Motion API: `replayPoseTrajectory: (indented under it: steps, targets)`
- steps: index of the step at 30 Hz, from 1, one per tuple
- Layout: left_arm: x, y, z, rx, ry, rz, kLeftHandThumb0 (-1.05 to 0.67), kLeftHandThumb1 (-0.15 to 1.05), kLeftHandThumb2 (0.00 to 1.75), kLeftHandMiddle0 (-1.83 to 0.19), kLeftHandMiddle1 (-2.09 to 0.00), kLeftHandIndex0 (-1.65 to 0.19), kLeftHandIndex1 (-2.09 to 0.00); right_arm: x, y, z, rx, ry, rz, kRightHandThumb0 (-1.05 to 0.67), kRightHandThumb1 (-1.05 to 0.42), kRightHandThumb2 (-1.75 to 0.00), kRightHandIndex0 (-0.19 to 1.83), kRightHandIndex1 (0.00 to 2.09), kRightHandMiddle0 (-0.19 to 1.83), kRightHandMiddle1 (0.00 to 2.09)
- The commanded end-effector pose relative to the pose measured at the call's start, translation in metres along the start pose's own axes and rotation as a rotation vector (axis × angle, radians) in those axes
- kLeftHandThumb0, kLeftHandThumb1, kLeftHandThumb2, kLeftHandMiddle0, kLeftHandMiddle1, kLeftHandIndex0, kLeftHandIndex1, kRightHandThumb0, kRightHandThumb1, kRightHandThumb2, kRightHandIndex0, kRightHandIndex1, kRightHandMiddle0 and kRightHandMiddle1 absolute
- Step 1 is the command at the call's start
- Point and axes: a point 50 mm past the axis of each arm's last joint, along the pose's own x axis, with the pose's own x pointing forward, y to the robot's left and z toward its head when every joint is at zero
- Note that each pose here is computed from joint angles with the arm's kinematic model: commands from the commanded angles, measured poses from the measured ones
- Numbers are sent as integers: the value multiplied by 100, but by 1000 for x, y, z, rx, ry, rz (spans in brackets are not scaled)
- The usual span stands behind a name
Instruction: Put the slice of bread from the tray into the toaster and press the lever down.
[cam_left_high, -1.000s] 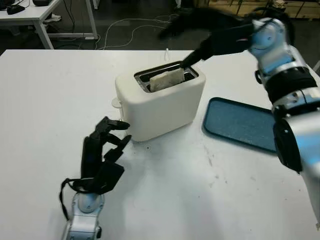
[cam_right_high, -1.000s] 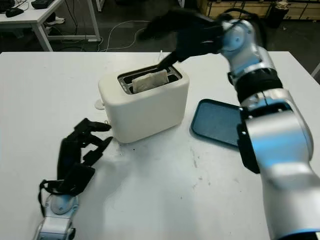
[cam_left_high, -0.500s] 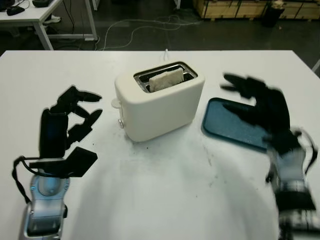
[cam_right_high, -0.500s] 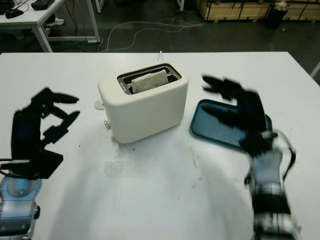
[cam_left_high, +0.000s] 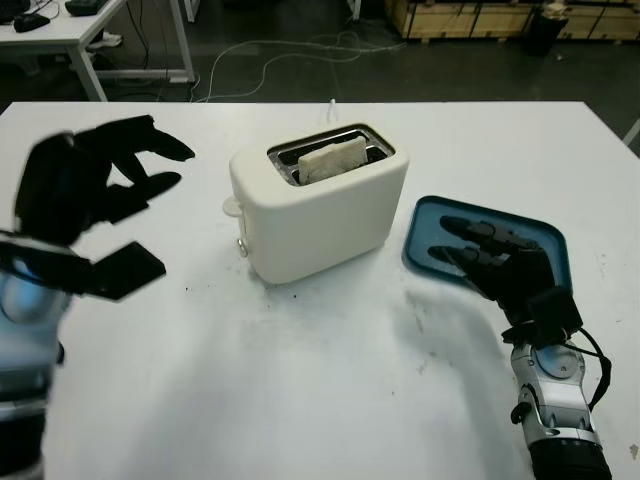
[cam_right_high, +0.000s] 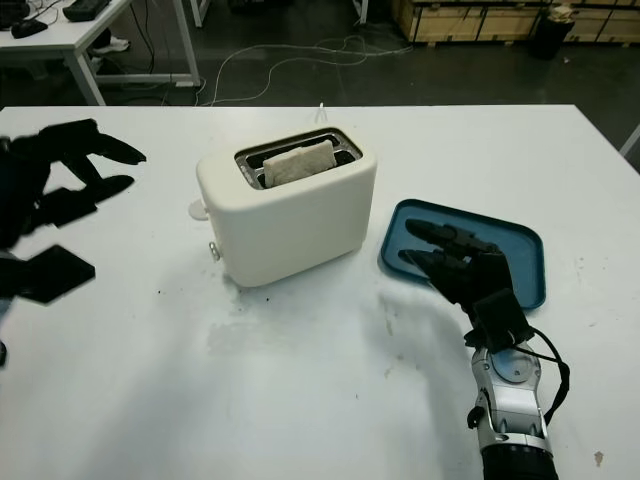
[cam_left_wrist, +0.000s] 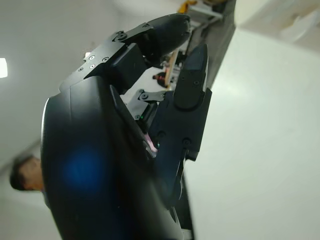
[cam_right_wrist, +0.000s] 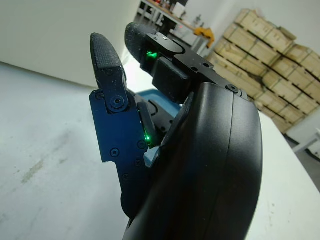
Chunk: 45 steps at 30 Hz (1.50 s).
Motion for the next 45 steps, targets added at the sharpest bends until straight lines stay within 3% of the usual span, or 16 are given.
replayPoseTrajectory:
  steps: [1,5,14,16,21,30,42,45]
  targets:
    - [10,0,0,86,-31,-82,-26,86,0,-95,-118,-105,-37,3,1,0,32,-2,2,-49,-92,-2,118,11,108,3]
    - [23,-7,-5,214,-34,-205,-32,87,0,-104,-105,-115,-24,5,3,3,33,-12,15,-49,-92,-1,119,9,107,1]
    - [36,-25,-11,321,-88,-306,-32,87,0,-116,-92,-123,-11,8,6,7,64,-27,8,-48,-91,0,120,7,109,1]
    - [38,-28,-11,341,-99,-321,-33,86,0,-117,-96,-125,-10,9,6,7,66,-29,4,-48,-92,0,120,6,109,1]
    - [40,-35,-11,365,-131,-334,-40,76,0,-108,-132,-132,-5,10,5,8,65,-35,6,-49,-92,0,119,5,108,0]
    - [43,-34,-10,333,-174,-305,-40,76,0,-100,-156,-133,-2,9,4,7,61,-52,21,-50,-92,0,120,4,106,0]
    - [46,-33,-8,252,-197,-288,-40,76,0,-101,-161,-135,-1,8,6,6,66,-35,29,-51,-91,0,120,2,106,0]
    - [46,-34,-7,227,-192,-279,-39,75,0,-105,-152,-136,-1,8,7,6,69,-40,32,-48,-91,0,120,2,106,0]
